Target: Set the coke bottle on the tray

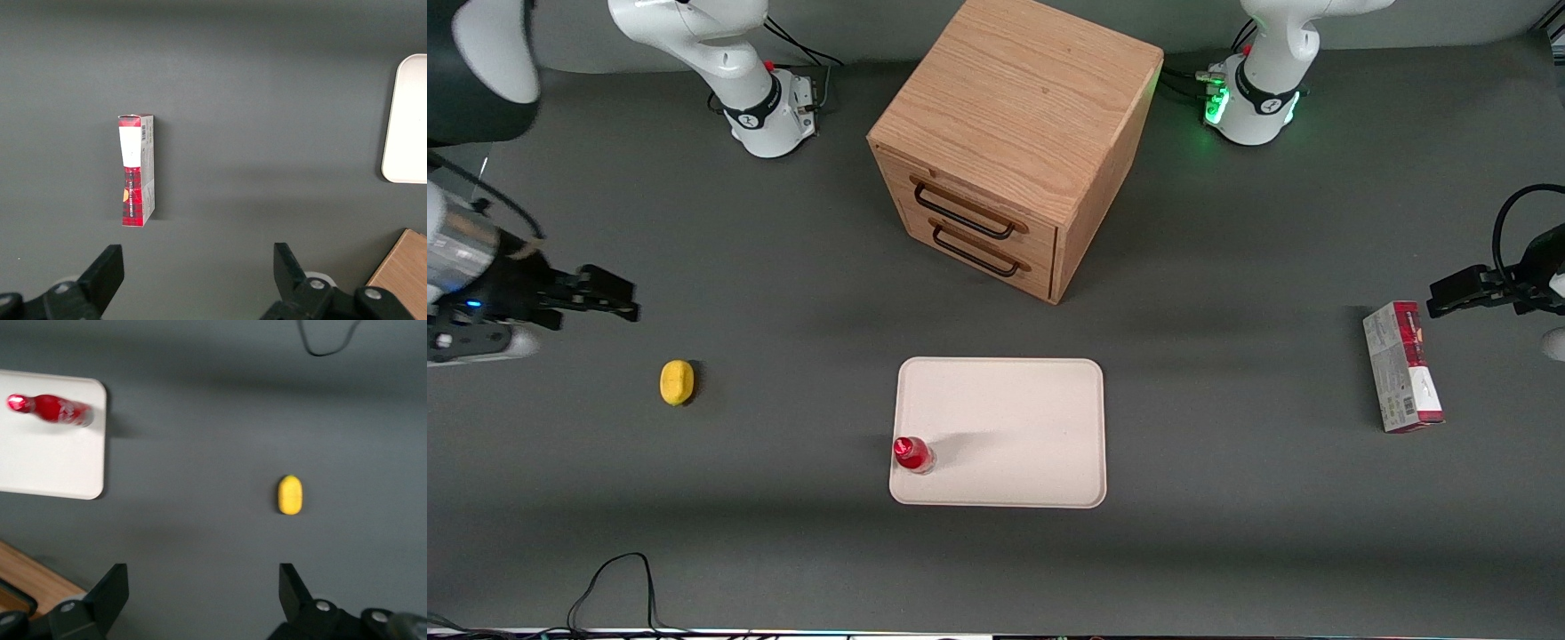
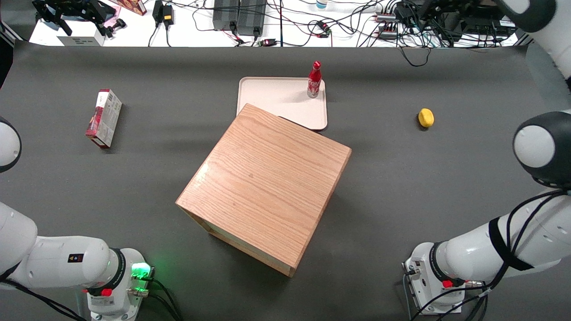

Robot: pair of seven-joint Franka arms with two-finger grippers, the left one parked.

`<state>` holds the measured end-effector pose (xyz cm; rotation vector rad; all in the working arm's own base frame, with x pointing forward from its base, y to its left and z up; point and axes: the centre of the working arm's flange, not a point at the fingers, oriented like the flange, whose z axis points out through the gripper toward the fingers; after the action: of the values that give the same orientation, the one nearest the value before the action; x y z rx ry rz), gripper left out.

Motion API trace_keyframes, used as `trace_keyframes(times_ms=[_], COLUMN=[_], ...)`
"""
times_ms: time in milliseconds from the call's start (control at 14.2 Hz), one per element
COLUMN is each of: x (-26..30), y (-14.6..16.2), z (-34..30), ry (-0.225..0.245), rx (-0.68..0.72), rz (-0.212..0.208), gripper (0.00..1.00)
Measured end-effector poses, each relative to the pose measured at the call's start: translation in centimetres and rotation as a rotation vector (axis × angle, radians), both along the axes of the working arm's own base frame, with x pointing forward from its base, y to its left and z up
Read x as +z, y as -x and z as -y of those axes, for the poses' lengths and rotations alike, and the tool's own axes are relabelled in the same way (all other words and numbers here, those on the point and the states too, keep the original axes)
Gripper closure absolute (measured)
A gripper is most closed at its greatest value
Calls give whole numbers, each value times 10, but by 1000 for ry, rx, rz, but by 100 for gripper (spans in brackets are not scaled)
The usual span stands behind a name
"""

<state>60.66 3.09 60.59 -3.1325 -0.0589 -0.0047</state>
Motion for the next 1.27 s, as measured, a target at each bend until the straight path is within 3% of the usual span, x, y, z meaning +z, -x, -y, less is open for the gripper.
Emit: trace_keyframes(times_ms=[352, 1268], x=[-8, -13], y=[23, 24], z=[32, 49], ry=[-2, 5], rx=[-17, -28], rz=[-1, -6], gripper=[0, 0])
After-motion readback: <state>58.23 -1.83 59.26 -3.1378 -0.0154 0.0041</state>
